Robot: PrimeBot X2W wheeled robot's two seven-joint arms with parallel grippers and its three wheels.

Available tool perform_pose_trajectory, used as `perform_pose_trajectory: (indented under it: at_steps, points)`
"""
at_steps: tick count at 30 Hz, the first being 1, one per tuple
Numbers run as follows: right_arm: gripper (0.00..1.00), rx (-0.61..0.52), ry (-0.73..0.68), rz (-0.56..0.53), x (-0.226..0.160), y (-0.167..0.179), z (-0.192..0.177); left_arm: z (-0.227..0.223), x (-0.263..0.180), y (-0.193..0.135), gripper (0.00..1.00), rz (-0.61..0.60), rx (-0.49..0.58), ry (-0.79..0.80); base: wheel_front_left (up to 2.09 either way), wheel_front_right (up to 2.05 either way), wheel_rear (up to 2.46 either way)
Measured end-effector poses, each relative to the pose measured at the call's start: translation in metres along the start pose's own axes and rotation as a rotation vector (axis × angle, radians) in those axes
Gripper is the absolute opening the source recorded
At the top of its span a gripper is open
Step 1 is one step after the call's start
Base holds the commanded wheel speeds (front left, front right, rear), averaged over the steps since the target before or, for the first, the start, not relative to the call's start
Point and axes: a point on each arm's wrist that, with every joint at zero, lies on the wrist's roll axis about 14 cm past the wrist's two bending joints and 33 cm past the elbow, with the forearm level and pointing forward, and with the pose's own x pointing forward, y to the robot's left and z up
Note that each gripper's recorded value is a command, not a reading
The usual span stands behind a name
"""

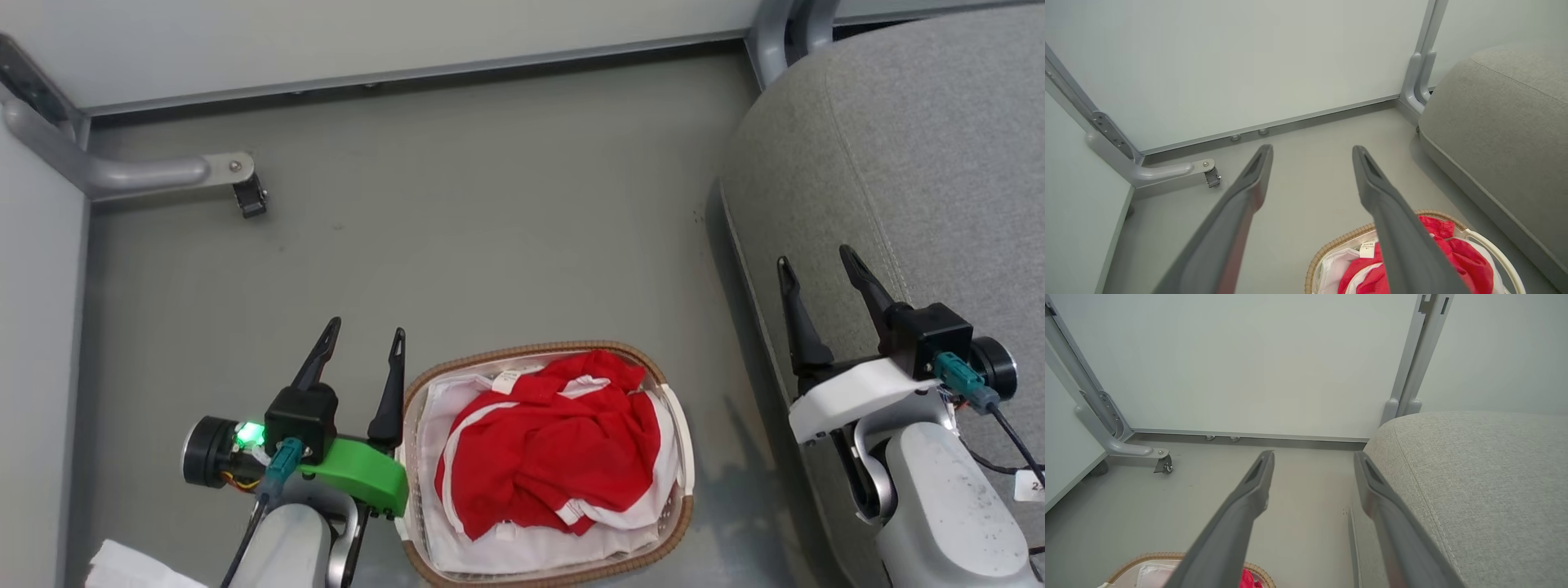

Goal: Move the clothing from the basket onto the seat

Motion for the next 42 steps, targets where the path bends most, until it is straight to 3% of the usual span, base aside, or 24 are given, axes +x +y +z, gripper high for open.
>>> perform_pose_trajectory:
  at_steps: [13, 23, 32, 42]
  points:
    - [1.00, 0.006, 0.082, -0.034, 0.024, -0.016, -0.044, -0.067, 0.036, -0.058, 1.00, -0.200, -0.084, 0.164, 0.00, 0.00, 0.00]
    - [1.00, 0.009, 0.145, -0.022, 0.039, -0.016, -0.082, -0.138, 0.036, -0.109, 1.00, -0.423, -0.044, 0.345, 0.00, 0.00, 0.00]
    - [1.00, 0.026, 0.204, -0.035, 0.043, -0.018, -0.115, -0.197, 0.033, -0.120, 1.00, -0.500, -0.022, 0.497, 0.00, 0.00, 0.00]
    - [1.00, 0.025, 0.269, -0.043, 0.040, -0.021, -0.145, -0.258, 0.031, -0.110, 1.00, -0.537, 0.135, 0.647, 0.00, 0.00, 0.00]
